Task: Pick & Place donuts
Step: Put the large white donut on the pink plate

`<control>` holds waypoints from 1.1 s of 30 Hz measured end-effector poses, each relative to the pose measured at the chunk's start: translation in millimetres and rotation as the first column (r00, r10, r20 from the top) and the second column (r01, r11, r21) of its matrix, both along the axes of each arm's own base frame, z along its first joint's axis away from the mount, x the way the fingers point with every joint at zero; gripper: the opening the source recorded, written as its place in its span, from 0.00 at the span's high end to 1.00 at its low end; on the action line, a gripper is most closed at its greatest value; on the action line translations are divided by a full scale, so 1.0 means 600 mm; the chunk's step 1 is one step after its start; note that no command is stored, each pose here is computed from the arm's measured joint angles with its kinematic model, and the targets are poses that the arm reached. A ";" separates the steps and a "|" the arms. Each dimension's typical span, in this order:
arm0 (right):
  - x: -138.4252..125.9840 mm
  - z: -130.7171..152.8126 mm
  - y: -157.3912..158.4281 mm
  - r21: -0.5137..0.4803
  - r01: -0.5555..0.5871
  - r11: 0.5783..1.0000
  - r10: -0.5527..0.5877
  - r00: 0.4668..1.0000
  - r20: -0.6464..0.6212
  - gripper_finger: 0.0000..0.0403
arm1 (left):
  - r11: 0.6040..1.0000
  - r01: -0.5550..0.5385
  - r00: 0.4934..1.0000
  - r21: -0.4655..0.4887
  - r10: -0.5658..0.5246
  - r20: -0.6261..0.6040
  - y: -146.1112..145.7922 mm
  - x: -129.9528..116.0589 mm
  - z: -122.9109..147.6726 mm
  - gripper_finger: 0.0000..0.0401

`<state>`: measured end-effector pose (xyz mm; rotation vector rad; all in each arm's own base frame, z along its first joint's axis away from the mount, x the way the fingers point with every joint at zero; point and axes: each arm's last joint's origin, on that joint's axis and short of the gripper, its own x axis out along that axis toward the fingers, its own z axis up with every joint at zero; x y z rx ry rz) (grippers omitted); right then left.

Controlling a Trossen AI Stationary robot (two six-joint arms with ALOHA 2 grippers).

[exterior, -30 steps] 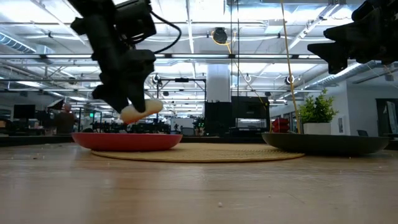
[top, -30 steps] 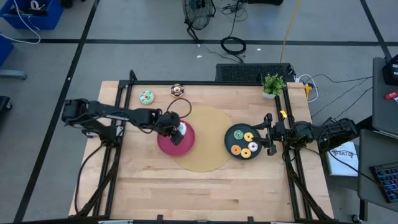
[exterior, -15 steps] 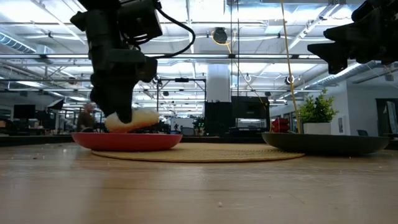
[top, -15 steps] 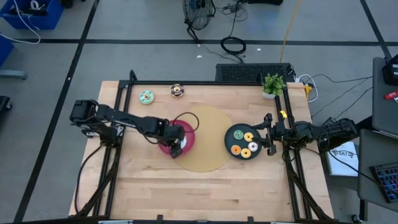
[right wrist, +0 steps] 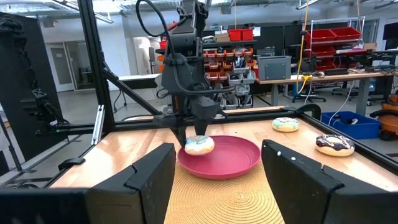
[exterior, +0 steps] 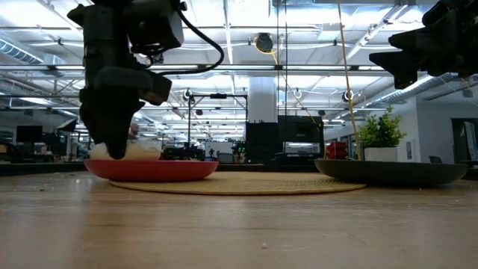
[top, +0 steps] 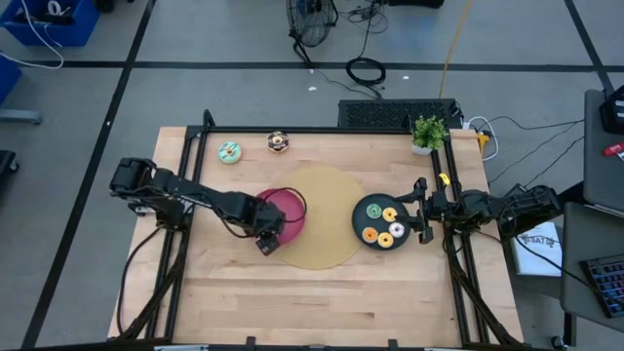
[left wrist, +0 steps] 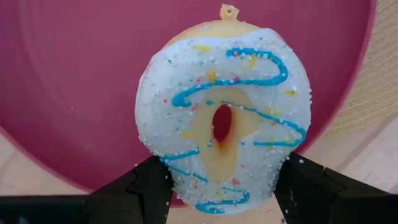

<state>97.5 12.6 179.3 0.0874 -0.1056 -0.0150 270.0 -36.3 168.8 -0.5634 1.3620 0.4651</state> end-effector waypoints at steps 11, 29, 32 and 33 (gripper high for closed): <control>0.000 0.000 0.000 0.000 0.000 1.000 0.000 1.000 0.000 0.44 | 0.997 0.079 0.992 0.002 -0.079 0.100 -0.002 0.016 0.003 0.40; 0.000 0.000 0.000 0.000 0.000 1.000 0.000 1.000 0.000 0.44 | 0.997 -0.076 0.997 -0.005 0.076 -0.010 0.011 0.000 -0.001 0.38; 0.000 0.000 0.000 0.000 0.000 1.000 0.000 1.000 0.000 0.44 | 0.997 -0.080 0.997 0.004 0.080 -0.004 0.011 0.000 -0.001 0.32; 0.000 0.000 0.000 0.000 0.000 1.000 0.000 1.000 0.000 0.44 | 0.997 -0.082 0.997 0.011 0.082 -0.002 0.012 0.000 -0.001 0.30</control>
